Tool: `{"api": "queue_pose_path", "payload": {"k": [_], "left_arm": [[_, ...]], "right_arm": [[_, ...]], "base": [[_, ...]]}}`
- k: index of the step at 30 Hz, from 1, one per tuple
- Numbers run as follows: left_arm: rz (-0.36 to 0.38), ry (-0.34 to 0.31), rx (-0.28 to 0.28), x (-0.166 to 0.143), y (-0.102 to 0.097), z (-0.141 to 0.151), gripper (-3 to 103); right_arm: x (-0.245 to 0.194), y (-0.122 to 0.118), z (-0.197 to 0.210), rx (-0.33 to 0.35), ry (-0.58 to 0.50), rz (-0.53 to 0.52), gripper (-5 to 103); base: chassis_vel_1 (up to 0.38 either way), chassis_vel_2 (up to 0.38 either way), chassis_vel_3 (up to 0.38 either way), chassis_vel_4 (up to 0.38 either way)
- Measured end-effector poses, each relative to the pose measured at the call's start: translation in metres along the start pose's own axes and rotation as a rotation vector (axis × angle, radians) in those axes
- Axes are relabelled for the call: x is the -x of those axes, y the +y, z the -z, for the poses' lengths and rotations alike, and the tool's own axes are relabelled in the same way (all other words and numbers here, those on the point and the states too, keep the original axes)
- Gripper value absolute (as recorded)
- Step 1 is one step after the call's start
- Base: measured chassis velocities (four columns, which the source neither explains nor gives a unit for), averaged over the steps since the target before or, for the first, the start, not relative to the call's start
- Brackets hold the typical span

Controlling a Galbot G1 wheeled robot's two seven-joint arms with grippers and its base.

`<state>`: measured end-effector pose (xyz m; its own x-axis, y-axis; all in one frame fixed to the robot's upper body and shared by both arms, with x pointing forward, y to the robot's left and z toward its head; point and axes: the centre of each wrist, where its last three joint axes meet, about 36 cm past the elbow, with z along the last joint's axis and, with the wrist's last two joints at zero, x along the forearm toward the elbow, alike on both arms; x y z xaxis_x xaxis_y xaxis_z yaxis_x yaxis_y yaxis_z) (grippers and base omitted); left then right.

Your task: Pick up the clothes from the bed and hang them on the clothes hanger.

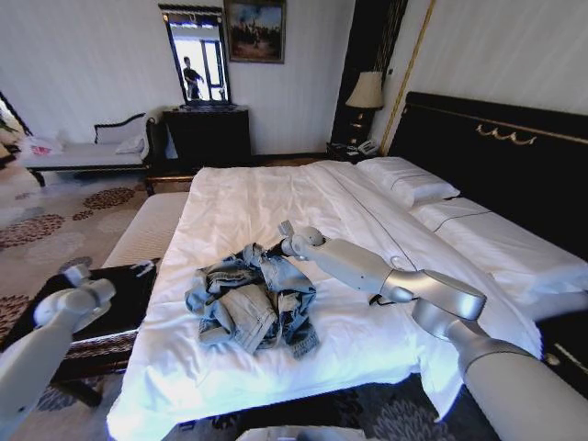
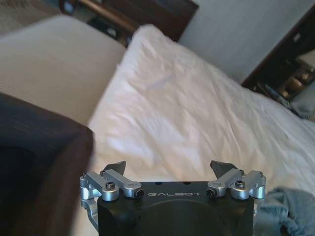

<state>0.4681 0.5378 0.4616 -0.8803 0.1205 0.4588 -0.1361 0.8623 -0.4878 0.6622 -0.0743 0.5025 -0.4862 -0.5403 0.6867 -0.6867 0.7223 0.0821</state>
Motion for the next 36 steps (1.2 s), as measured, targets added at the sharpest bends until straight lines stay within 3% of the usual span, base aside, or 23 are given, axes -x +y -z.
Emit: {"api": "queue_pose_path", "payload": {"k": [3,5,8,19,24,32,34,36], "left_arm": [[0.002,0.043,-0.027,0.030,-0.006,-0.012,99],[0.002,0.048,-0.033,0.035,-0.006,-0.014,99],[-0.002,0.087,-0.090,0.073,-0.016,-0.025,99],[0.042,0.189,-0.181,0.130,-0.039,-0.023,99],[0.077,0.267,-0.173,0.147,-0.048,-0.031,99],[0.097,0.309,-0.190,0.165,-0.054,-0.032,97],[0.093,0.312,-0.192,0.170,-0.058,-0.030,93],[0.089,0.316,-0.187,0.173,-0.062,-0.029,82]], "right_arm": [[-0.004,-0.005,0.000,-0.002,0.001,-0.009,3],[-0.005,-0.006,0.000,-0.002,0.001,-0.011,3],[-0.011,-0.013,0.003,0.003,-0.004,-0.021,3],[-0.022,-0.025,0.005,0.009,-0.008,-0.045,3],[-0.023,-0.028,0.006,0.015,-0.011,-0.058,3],[-0.023,-0.029,0.010,0.017,-0.013,-0.070,3],[-0.022,-0.029,0.011,0.018,-0.014,-0.076,3],[-0.022,-0.029,0.012,0.017,-0.015,-0.078,3]], "base": [[0.000,0.000,0.000,0.000],[0.000,0.000,0.000,0.000],[0.000,0.000,0.000,0.000],[0.000,0.000,0.000,0.000],[0.000,0.000,0.000,0.000],[0.000,0.000,0.000,0.000],[0.000,0.000,0.000,0.000],[0.000,0.000,0.000,0.000]]}}
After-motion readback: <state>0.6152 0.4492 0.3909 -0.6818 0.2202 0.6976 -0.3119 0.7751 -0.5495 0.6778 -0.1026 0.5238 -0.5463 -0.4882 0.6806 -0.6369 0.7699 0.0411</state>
